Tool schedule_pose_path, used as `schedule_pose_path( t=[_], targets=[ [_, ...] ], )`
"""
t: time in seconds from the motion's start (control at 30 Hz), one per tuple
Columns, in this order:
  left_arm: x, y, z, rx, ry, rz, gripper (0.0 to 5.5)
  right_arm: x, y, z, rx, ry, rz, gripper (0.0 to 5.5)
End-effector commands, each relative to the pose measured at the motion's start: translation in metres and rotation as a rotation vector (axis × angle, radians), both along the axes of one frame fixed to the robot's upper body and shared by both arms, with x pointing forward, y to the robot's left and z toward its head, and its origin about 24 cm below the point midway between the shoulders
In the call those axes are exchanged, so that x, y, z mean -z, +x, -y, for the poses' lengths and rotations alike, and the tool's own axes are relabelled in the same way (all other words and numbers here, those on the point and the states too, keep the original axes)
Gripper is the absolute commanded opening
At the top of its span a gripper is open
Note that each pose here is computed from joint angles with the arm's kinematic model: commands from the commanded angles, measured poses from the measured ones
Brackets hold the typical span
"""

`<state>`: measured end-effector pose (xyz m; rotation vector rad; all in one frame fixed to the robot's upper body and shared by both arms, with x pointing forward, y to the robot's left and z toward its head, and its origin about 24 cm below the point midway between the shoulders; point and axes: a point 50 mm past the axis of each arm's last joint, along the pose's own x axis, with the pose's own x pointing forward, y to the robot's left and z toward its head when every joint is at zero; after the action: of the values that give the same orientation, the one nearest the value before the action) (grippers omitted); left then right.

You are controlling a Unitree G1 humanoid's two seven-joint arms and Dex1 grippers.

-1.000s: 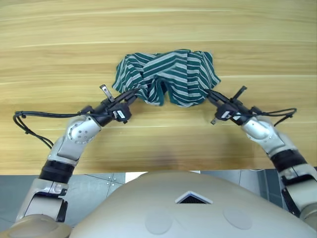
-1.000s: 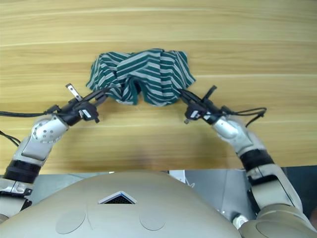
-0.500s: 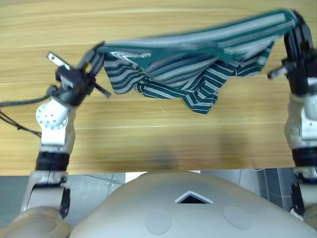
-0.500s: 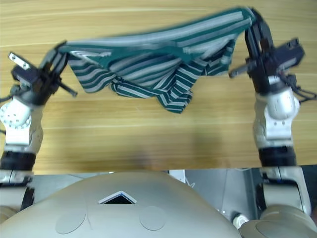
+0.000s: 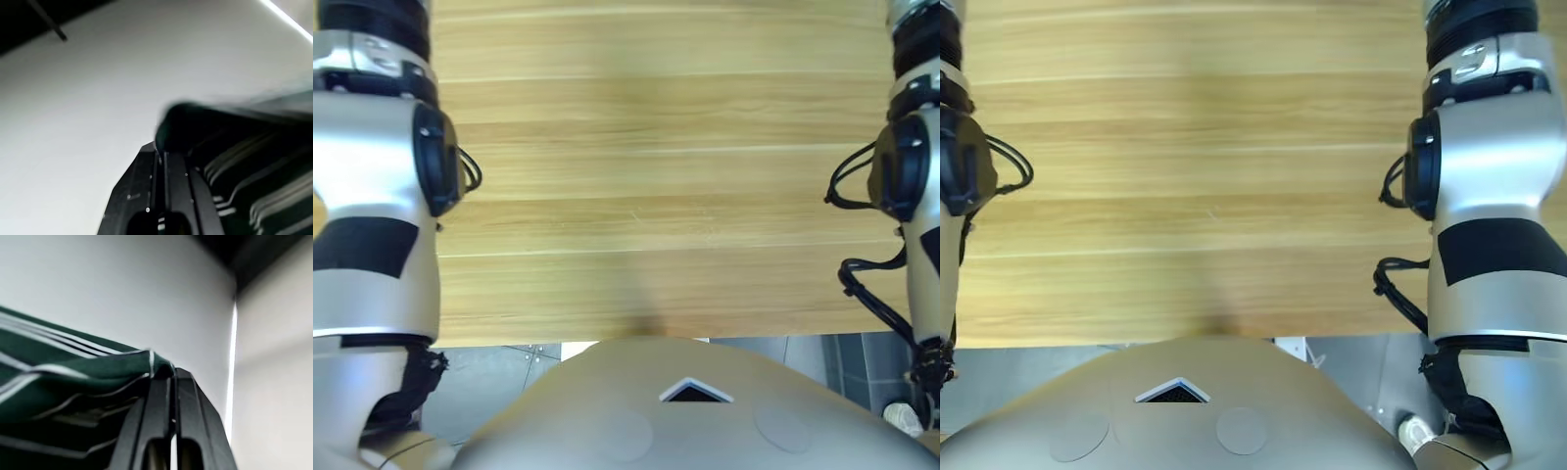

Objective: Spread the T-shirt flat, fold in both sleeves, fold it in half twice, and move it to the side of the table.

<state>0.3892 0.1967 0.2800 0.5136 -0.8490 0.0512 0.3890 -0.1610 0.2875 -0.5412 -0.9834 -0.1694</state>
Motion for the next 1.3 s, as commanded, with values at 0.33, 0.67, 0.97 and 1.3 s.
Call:
schedule_pose_path(
  t=[0.33,0.67,0.97,1.3],
  targets=[
    [0.295,-0.223,-0.023,0.864,0.795,-1.120,0.00,0.275,-0.190,0.061,-0.692,-0.711,-1.054,0.03],
    [0.271,-0.212,-0.042,0.684,0.532,-1.130,0.00,0.258,-0.211,0.099,-0.630,-0.503,-1.156,0.03],
    [0.270,-0.226,-0.047,0.657,0.480,-1.138,1.07,0.256,-0.227,0.098,-0.687,-0.448,-1.174,1.44],
    [0.230,-0.238,-0.037,0.720,0.363,-0.972,2.08,0.242,-0.214,0.097,-0.586,-0.400,-1.071,2.68]
  ],
)
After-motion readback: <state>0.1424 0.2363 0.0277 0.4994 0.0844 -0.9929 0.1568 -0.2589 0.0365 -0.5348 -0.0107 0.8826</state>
